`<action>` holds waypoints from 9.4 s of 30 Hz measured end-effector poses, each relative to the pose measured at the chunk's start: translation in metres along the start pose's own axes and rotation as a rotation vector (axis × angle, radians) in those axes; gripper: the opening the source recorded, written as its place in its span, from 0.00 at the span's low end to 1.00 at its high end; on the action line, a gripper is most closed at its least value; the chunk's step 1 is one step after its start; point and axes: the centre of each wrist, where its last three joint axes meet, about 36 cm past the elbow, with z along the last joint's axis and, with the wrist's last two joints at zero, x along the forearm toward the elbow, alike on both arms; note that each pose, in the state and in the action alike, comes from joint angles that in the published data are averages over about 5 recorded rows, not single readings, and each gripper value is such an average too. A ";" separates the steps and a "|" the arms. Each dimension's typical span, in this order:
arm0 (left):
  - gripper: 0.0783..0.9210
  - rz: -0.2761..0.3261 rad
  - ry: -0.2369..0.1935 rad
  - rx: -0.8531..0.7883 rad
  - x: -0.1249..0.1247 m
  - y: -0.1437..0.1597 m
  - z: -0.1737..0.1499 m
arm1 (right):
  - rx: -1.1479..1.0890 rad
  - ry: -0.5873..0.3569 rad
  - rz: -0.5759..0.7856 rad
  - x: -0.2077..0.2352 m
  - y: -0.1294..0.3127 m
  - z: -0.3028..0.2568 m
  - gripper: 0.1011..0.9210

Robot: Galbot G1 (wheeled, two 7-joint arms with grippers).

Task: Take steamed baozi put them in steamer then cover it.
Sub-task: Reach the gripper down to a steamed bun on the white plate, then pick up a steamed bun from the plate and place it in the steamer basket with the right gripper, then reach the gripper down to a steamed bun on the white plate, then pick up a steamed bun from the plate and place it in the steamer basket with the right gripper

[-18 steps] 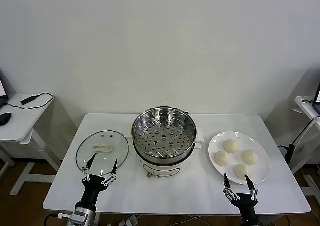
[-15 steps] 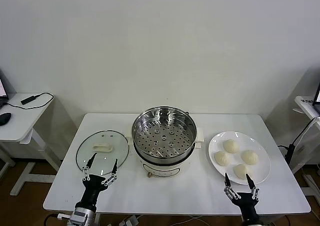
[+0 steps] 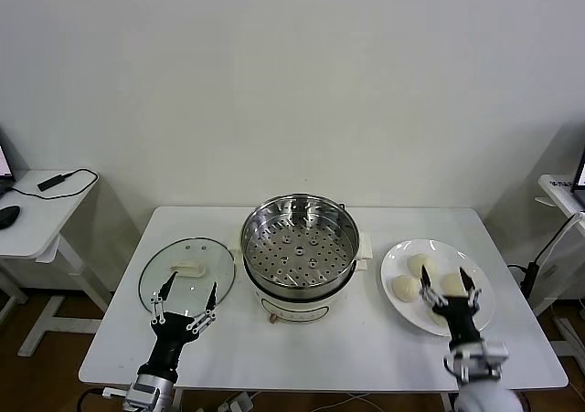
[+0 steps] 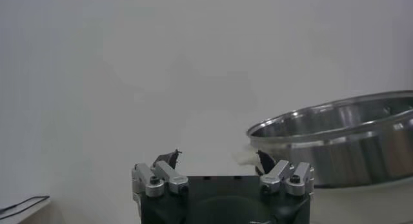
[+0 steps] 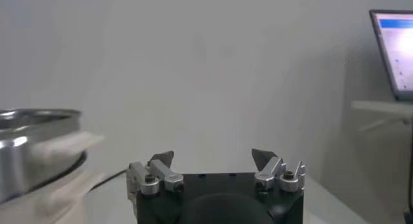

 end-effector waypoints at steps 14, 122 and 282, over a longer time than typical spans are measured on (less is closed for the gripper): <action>0.88 0.007 -0.024 0.009 -0.005 -0.004 -0.007 | 0.253 0.112 -0.375 -0.145 -0.060 -0.054 0.88; 0.88 -0.032 -0.081 0.014 -0.007 0.001 -0.022 | 2.002 0.070 -1.682 -0.292 0.150 -0.339 0.65; 0.88 -0.037 -0.131 0.024 -0.012 0.002 -0.030 | 1.390 0.713 -1.585 -0.281 0.201 -0.342 0.63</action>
